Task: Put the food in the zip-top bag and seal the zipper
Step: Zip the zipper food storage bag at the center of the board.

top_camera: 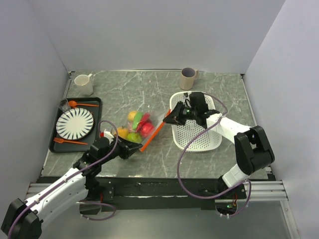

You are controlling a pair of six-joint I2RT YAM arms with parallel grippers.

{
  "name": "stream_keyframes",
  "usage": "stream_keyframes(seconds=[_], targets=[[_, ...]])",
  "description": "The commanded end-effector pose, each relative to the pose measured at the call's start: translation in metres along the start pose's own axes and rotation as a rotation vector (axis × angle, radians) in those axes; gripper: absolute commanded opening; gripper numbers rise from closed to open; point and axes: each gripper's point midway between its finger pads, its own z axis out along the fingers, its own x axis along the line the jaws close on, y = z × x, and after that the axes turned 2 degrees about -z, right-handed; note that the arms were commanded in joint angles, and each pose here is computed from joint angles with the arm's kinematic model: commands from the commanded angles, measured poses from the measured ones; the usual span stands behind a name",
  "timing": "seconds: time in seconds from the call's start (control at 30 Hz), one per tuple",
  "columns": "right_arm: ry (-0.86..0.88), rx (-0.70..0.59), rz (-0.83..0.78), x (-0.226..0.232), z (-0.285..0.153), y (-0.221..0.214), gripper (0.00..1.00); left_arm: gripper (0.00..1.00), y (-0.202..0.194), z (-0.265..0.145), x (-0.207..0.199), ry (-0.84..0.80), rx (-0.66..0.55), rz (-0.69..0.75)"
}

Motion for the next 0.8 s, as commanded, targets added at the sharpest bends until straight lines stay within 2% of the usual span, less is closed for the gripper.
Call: stream_keyframes(seconds=[0.0, 0.77], targets=[[-0.004, -0.137, -0.043, 0.004, -0.006, 0.046, 0.19, 0.01, -0.004, -0.003, -0.002, -0.008, 0.021, 0.013], [-0.008, -0.174, -0.006, -0.008, -0.009, 0.078, 0.19, 0.01, -0.006, -0.004, -0.005, -0.02, 0.029, 0.018]])
